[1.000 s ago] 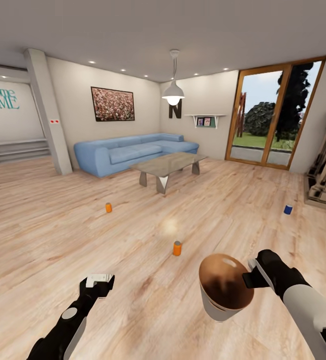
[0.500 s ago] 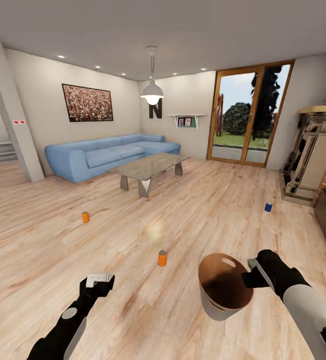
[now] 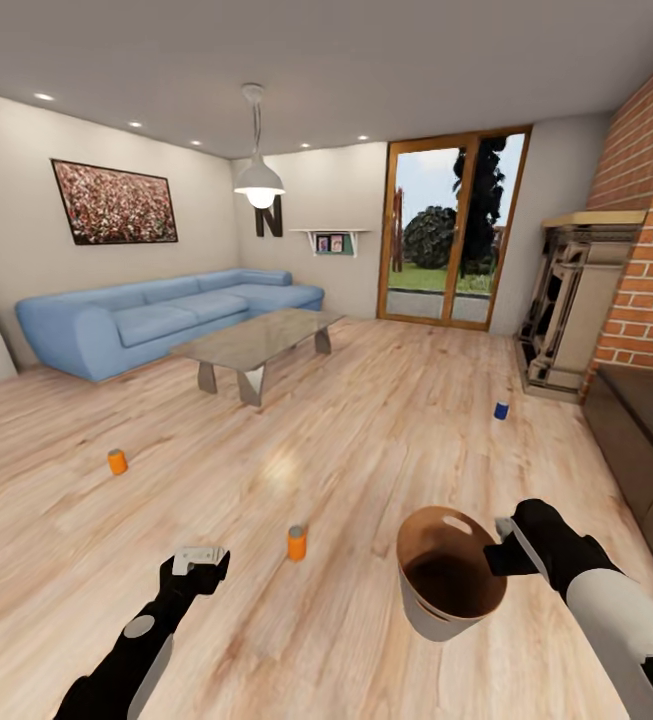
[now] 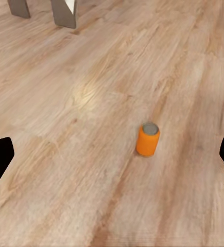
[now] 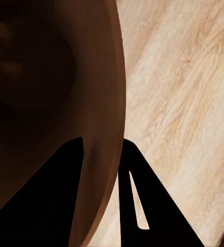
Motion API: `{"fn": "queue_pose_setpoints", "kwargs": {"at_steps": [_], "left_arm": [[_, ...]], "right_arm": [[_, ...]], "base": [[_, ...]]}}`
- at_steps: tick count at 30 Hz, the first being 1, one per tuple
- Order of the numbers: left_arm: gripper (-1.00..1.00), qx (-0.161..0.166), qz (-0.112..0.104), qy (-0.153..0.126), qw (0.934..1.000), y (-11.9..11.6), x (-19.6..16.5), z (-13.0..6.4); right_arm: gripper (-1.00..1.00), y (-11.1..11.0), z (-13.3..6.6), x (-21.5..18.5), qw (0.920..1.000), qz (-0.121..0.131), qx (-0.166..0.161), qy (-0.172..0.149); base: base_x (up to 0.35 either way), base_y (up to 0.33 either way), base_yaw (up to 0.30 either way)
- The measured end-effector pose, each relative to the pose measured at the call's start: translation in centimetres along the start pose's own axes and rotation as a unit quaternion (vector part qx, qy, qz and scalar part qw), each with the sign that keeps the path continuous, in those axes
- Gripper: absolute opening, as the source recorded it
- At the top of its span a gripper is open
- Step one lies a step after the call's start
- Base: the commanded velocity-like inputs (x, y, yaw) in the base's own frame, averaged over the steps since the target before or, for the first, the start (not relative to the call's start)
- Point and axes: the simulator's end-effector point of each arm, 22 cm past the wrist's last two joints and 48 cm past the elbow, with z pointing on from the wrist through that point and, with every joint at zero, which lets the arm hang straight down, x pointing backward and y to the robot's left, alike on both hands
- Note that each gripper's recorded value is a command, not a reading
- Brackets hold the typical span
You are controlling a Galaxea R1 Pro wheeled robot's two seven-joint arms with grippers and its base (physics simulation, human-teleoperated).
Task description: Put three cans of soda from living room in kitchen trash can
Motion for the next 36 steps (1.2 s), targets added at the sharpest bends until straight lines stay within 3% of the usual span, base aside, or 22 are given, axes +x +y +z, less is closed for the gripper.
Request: {"fn": "queue_pose_setpoints", "kwargs": {"at_steps": [5,11,23,36], "left_arm": [[1.0,-0.001,0.002,0.007,1.0,0.3,0.4,0.0],[1.0,-0.003,0.0,0.036,0.9993,0.6,3.2,-0.3],[1.0,-0.003,-0.001,0.057,0.9984,0.6,4.5,-0.4],[1.0,-0.002,-0.001,0.109,0.994,0.5,7.0,-0.7]], "right_arm": [[-1.0,0.2,0.0,0.0,1.0,0.001,-0.002,0.0],[-1.0,0.1,0.0,0.0,1.0,0.0,-0.001,0.0],[-1.0,0.2,0.0,0.0,1.0,0.0,-0.002,0.001],[-1.0,1.6,0.2,0.1,1.0,-0.005,-0.007,0.002]], "base": [[0.328,0.121,-0.248],[0.328,0.127,-0.248],[0.328,0.129,-0.221],[0.328,0.13,-0.052]]}}
